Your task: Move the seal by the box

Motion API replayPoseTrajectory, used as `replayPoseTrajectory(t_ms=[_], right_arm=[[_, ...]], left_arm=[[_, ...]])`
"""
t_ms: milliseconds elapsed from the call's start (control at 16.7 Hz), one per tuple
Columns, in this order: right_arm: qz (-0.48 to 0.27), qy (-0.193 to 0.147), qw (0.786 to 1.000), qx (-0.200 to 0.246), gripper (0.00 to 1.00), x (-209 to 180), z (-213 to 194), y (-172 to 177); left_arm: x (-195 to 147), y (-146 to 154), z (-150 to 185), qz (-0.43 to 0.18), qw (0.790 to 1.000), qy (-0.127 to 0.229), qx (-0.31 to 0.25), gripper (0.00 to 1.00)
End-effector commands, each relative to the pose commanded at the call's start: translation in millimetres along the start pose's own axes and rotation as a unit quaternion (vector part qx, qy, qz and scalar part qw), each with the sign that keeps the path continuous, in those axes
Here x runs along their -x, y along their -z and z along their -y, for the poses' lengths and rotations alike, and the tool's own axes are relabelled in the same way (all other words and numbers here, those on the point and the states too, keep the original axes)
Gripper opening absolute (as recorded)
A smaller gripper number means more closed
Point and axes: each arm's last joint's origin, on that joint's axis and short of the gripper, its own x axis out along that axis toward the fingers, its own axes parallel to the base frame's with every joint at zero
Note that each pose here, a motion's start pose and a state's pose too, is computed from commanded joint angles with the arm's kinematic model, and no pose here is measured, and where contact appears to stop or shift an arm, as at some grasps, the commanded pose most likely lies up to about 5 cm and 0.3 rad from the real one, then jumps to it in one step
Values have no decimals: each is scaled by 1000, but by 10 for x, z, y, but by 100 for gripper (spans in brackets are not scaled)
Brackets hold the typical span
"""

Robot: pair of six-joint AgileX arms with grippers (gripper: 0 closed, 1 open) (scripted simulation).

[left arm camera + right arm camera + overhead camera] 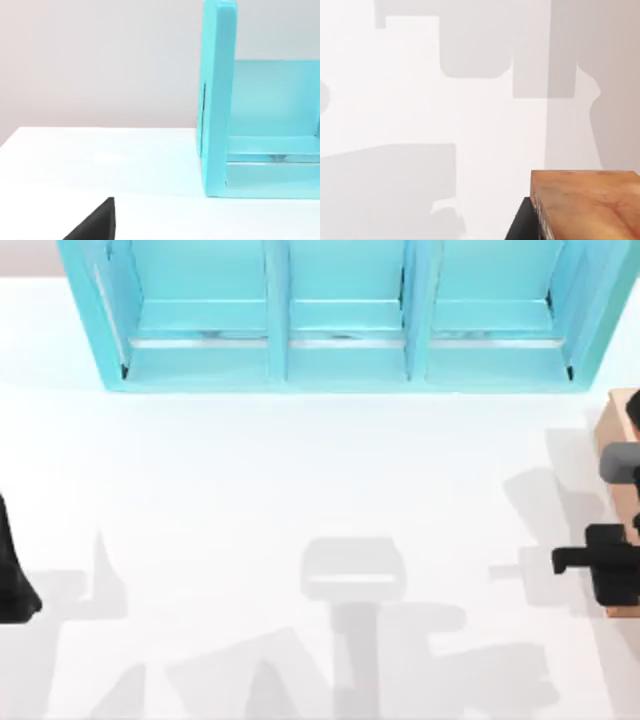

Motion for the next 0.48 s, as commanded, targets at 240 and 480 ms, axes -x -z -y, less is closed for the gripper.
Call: replayPoseTrajectory(t_ms=[240, 480], right_arm=[[0, 0, 1000, 0, 75, 0, 0, 0], [0, 0, 1000, 0, 100, 0, 0, 0]], left_arm=[[0, 0, 0, 0, 1000, 0, 0, 100], [0, 0, 0, 0, 1000, 0, 0, 100]])
